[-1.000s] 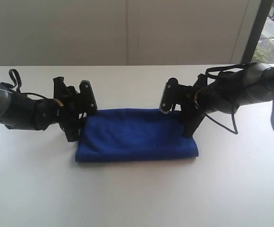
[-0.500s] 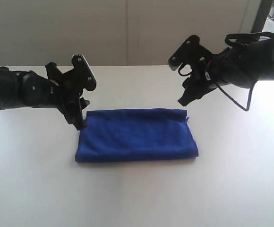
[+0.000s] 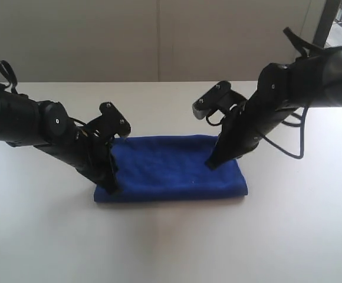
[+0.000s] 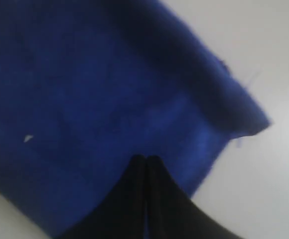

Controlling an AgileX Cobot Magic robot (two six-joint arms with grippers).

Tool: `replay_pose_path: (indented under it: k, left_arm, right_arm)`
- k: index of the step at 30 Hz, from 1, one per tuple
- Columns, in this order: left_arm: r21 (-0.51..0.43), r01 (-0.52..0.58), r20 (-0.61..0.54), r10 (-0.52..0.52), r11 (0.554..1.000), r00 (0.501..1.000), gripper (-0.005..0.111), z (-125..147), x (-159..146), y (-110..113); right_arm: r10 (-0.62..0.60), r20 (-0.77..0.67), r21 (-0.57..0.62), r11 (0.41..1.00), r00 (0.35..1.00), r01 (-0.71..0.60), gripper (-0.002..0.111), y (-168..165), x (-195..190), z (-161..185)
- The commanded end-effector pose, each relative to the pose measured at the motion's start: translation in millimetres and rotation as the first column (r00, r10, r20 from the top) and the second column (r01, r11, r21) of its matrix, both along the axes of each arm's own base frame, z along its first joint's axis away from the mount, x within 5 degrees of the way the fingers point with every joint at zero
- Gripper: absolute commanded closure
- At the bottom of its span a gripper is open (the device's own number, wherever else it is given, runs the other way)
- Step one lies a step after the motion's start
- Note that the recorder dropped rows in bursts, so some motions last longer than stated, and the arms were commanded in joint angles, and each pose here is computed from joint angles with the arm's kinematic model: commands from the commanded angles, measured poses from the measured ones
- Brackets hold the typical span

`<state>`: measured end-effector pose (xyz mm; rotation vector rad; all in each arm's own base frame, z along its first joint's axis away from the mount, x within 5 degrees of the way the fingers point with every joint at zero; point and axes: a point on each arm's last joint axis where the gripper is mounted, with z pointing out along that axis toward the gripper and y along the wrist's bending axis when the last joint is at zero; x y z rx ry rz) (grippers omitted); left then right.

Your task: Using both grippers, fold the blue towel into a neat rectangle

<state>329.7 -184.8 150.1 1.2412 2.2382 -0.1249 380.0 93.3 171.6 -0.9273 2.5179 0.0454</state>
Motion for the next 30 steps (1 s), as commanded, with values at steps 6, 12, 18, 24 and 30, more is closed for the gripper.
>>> replay_pose_path:
  k: [6, 12, 18, 24, 30]
  left_arm:
    - [0.036, 0.058, -0.13, -0.053, 0.998, 0.99, 0.107, -11, -11, 0]
    - [0.112, 0.13, -0.144, -0.114, 0.985, 0.983, 0.107, -14, -13, 7]
    - [0.146, 0.122, -0.157, -0.099, 0.982, 0.983, 0.107, -10, -8, 25]
    - [0.133, 0.099, -0.115, -0.084, 0.986, 0.99, 0.107, 2, -5, 29]
    - [0.106, 0.077, -0.053, -0.071, 0.991, 0.996, 0.107, 15, -4, 28]
  right_arm:
    - [0.054, -0.237, 0.01, 0.999, 0.97, -0.053, 0.108, 3, -11, -39]
    - [0.077, -0.322, -0.006, 0.997, 0.944, -0.083, 0.108, 2, -19, -42]
    - [0.123, -0.271, -0.103, 0.982, 0.955, -0.156, 0.108, -6, -20, -14]
    - [0.073, -0.002, -0.079, 0.994, 0.997, -0.073, 0.108, -4, 0, 27]
    - [0.003, 0.06, 0.002, 1.0, 0.998, -0.003, 0.108, 2, 15, 11]
